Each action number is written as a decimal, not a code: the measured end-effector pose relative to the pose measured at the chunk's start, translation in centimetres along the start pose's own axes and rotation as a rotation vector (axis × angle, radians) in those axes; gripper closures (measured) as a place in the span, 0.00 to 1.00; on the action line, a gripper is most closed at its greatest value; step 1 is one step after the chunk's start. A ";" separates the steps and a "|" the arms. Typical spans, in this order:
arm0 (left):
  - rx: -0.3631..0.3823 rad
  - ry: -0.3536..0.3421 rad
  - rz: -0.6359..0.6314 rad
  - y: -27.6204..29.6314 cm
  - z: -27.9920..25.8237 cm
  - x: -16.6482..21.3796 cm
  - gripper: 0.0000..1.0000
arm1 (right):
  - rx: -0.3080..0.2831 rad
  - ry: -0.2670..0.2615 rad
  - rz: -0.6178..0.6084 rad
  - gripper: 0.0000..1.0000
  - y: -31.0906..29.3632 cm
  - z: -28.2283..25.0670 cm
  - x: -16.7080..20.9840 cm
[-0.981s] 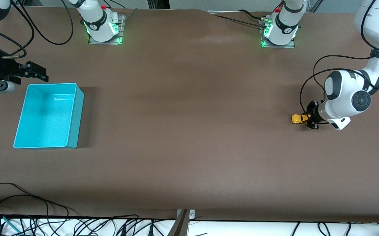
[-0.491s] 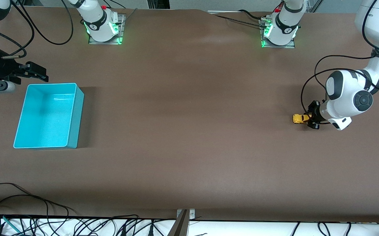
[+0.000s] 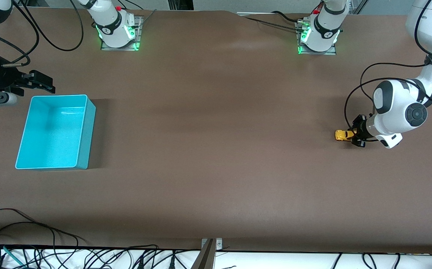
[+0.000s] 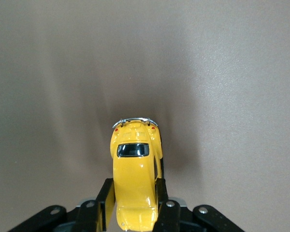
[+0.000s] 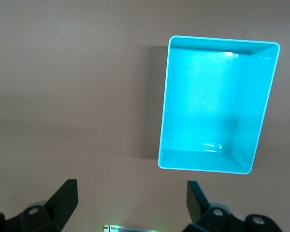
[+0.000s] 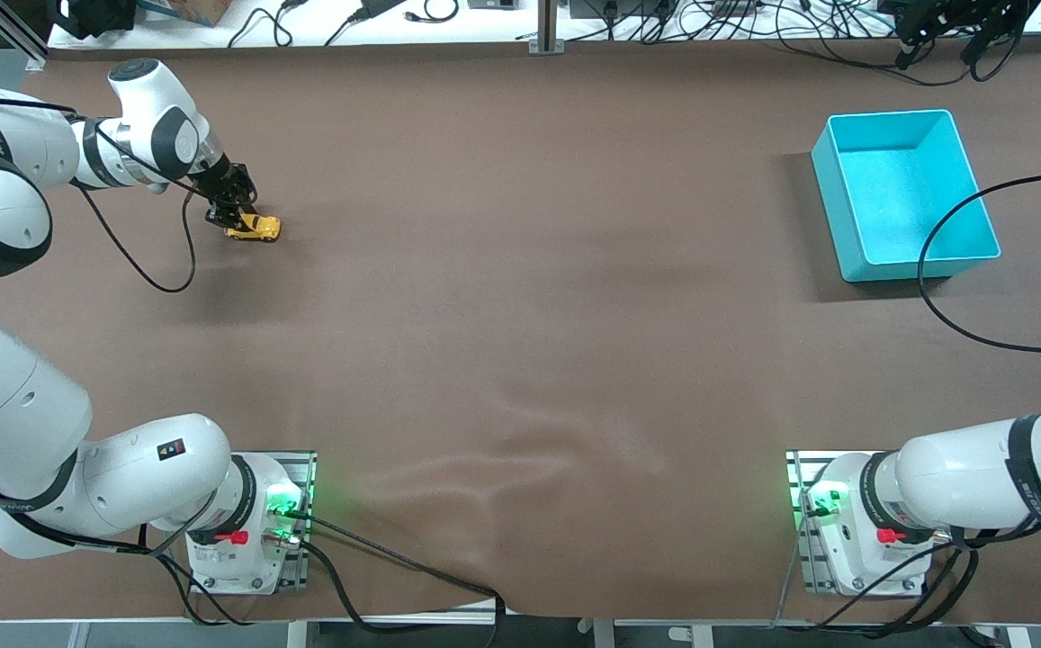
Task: Wind up and store yellow beetle car
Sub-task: 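Drag the car back and forth along the table with the left gripper, then open the left gripper to release the car rolling toward the bin, then reach the right gripper toward the car while the left gripper withdraws, then lower the right gripper and close it on the yellow car, then lift the car with the right gripper and carry it over the bin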
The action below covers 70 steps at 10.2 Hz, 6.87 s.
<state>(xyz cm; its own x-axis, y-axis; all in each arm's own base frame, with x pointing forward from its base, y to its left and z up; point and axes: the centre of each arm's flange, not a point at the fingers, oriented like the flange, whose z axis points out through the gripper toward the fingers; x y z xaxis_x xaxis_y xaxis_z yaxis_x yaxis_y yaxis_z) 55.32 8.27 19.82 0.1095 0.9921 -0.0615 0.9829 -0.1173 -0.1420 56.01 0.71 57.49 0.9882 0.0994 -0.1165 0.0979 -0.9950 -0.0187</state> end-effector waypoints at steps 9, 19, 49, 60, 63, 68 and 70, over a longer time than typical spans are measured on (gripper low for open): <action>0.016 -0.025 -0.027 -0.3 3.4 1.3 0.07 | 0.000 0.000 0.000 0.00 0.0 0.0 0.0; 0.020 0.037 0.506 0.3 -8.9 -0.4 0.00 | 0.000 0.001 -0.004 0.00 -0.2 0.2 0.3; 0.019 0.125 1.269 -0.4 -25.8 -8.1 0.00 | -0.017 -0.007 -1.030 0.00 -5.4 28.0 -1.9; -0.008 0.128 1.263 0.9 -26.5 -7.3 0.00 | -0.106 0.153 -1.367 0.00 -2.3 37.7 0.6; -0.006 0.125 1.264 0.9 -26.3 -7.3 0.00 | -0.107 0.163 -1.381 0.04 -2.8 38.5 0.7; 0.005 0.113 1.264 0.9 -26.1 -7.3 0.00 | -0.123 0.177 -1.398 0.56 -2.9 37.9 1.0; 0.011 0.108 1.265 0.8 -26.1 -7.4 0.00 | -0.127 0.177 -1.400 0.56 -2.9 37.0 1.0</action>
<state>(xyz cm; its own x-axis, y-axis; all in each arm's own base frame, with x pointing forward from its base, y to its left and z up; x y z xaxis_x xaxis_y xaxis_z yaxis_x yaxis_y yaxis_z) 59.15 2.01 45.90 0.9795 0.1856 -0.0787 0.1820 -0.9820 -0.0512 52.36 3.92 20.68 0.0673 0.9966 0.0482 0.9946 -0.0708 0.0758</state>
